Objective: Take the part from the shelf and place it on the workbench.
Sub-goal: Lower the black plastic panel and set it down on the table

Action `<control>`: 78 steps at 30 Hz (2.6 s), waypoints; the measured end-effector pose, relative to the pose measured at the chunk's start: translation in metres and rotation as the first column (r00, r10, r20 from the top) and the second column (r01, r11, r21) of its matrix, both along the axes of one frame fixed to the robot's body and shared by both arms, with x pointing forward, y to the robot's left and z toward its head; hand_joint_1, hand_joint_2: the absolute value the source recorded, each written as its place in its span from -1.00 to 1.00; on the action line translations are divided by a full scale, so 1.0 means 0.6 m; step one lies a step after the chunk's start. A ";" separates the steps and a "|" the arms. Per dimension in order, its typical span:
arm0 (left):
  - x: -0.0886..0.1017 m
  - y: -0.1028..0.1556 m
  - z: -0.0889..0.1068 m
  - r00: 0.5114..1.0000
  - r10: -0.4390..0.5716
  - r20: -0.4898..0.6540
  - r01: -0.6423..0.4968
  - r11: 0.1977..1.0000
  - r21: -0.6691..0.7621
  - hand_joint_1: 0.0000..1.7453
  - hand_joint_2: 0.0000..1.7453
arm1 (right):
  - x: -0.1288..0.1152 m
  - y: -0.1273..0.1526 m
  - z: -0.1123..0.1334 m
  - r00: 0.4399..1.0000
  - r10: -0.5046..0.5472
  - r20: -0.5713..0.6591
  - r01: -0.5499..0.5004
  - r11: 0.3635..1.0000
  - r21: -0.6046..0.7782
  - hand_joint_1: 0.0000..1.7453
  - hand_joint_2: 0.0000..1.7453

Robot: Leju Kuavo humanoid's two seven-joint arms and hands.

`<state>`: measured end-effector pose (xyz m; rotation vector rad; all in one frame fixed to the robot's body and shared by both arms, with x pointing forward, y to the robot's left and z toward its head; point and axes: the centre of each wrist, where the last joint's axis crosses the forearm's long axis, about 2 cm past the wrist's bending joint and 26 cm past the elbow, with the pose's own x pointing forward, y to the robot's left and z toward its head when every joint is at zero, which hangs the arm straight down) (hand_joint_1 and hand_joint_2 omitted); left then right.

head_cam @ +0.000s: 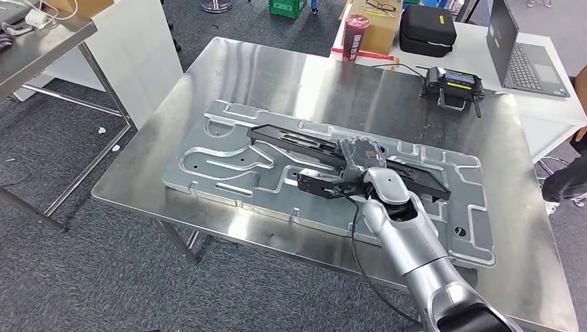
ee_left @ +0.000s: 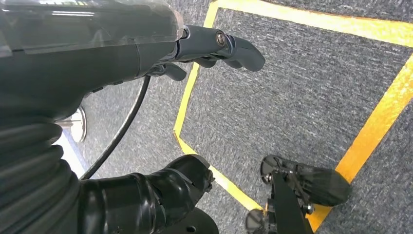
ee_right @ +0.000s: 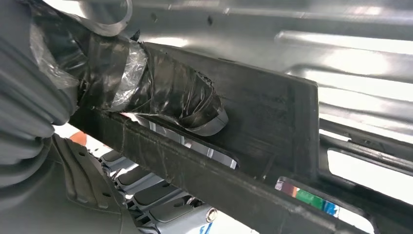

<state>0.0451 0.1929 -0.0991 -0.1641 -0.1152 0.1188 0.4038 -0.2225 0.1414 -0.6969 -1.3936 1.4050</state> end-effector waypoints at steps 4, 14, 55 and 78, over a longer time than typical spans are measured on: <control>0.000 0.000 0.000 1.000 0.000 0.000 0.000 1.000 0.000 -1.00 1.00 | -0.001 -0.001 -0.003 1.000 -0.003 -0.005 0.003 1.000 0.001 1.00 1.00; 0.001 0.003 0.000 1.000 -0.002 0.002 0.002 1.000 0.004 -1.00 1.00 | 0.001 -0.002 0.000 1.000 -0.007 -0.001 0.007 1.000 0.005 1.00 1.00; 0.001 0.002 0.000 0.990 0.135 0.034 -0.134 0.991 -0.025 -1.00 1.00 | -0.015 0.016 -0.013 0.999 0.048 -0.008 -0.048 0.999 0.027 1.00 1.00; 0.004 0.000 0.001 0.980 0.188 0.058 -0.186 0.982 -0.043 -1.00 -1.00 | -0.015 0.016 -0.012 0.999 0.048 -0.006 -0.048 0.998 0.029 -1.00 -1.00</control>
